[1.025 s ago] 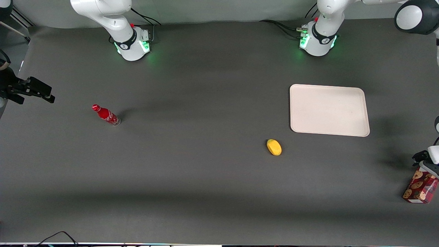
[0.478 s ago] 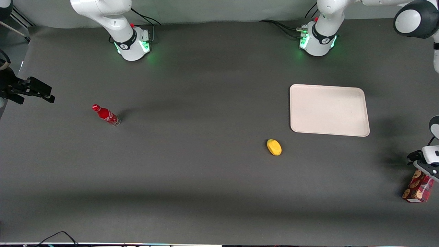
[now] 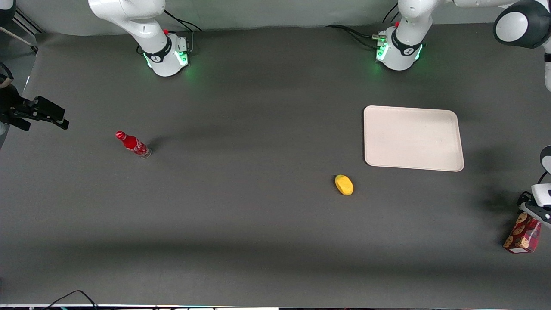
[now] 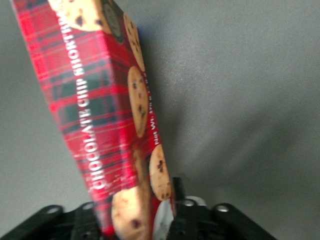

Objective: Place red cookie box on tray
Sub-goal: 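Lower the left gripper onto the cookie box and close on it, then lift the cookie box and carry it over the white tray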

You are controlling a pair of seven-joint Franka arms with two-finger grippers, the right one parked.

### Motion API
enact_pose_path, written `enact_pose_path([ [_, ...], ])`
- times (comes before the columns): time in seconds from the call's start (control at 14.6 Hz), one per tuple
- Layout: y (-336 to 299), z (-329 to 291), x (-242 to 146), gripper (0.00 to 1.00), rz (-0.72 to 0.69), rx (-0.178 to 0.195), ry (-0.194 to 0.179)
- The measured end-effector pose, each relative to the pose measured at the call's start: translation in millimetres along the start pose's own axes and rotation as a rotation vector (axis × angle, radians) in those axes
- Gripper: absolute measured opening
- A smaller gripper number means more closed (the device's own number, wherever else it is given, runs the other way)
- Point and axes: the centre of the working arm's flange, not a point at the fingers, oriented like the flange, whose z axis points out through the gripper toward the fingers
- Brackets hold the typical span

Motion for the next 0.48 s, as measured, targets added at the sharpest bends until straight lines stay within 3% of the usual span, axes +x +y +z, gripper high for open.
enact_pose_path([
  [0.14,-2,-2,1,0.26,-0.01,0.004,0.005],
  [0.2,-3,-4,1,0.22,-0.034,0.003,0.01],
  [0.34,-4,-6,1,0.19,-0.079,-0.004,0.013],
  [0.48,-4,-12,4,0.19,-0.101,-0.051,0.001],
])
